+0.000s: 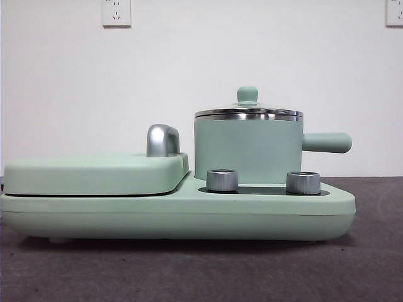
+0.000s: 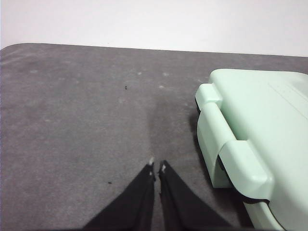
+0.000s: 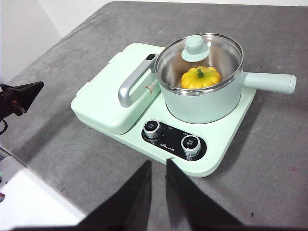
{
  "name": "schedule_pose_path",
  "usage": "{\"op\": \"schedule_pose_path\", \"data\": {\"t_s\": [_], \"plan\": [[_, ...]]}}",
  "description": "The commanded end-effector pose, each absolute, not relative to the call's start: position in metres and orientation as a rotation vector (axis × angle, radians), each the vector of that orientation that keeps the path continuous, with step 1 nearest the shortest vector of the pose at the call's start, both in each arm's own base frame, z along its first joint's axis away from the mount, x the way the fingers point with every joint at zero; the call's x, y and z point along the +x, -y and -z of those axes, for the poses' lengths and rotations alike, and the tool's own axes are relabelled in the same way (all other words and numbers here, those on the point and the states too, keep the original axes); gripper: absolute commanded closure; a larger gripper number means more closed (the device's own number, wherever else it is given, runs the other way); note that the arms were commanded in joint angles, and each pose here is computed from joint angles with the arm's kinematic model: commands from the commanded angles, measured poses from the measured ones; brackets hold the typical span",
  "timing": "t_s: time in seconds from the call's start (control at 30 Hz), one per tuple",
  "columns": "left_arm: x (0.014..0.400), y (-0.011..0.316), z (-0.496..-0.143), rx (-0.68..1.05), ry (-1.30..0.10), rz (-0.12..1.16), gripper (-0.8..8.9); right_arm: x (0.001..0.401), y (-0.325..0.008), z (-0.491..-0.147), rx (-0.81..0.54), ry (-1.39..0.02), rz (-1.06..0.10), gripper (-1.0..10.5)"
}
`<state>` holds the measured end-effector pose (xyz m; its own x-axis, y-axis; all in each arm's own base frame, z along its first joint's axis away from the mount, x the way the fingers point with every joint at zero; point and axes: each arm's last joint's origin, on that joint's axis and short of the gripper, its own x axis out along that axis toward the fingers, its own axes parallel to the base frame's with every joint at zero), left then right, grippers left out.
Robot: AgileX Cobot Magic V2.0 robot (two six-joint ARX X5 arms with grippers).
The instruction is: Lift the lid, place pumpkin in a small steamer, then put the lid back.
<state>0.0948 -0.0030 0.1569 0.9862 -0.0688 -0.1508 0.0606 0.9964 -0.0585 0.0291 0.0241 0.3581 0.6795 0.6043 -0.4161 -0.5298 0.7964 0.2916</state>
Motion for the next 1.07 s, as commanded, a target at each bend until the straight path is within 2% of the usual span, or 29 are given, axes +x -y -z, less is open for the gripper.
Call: {"op": "schedule_pose_path", "data": {"t_s": [0.03,0.17,0.27,0.37,0.57,0.63,0.83,0.9,1.07], "plan": [[0.096,0.003,-0.150,-0.046,-0.178,0.062,7.92,0.029,-0.024,-0.361,0.155,-0.511,-0.647,9.0],[0.096,0.003,-0.150,-0.046,-0.178,0.062,7.92,0.029,-0.024,-0.361,0.156,-0.508,-0.648,9.0],[0.096,0.003,-0.150,-0.046,-0.177,0.062,7.92,0.031,-0.023,-0.358,0.174,-0.494,-0.607,9.0],[0.096,0.003,-0.150,-0.046,-0.178,0.062,7.92,0.042,-0.024,-0.348,0.215,-0.437,-0.508,9.0],[0.096,0.003,-0.150,-0.046,-0.177,0.062,7.92,0.070,-0.018,-0.296,0.277,-0.179,-0.328,9.0],[0.096,0.003,-0.150,-0.046,-0.177,0.062,7.92,0.076,-0.014,-0.274,0.280,-0.133,-0.280,9.0],[0.096,0.003,-0.150,-0.046,-0.178,0.062,7.92,0.083,-0.003,-0.216,0.189,-0.153,-0.037,9.1],[0.096,0.003,-0.150,-0.046,-0.178,0.062,7.92,0.085,-0.001,-0.200,0.120,-0.170,-0.017,9.3],[0.096,0.003,-0.150,-0.046,-0.177,0.062,7.92,0.091,-0.001,-0.173,0.058,-0.177,-0.024,9.3]]}}
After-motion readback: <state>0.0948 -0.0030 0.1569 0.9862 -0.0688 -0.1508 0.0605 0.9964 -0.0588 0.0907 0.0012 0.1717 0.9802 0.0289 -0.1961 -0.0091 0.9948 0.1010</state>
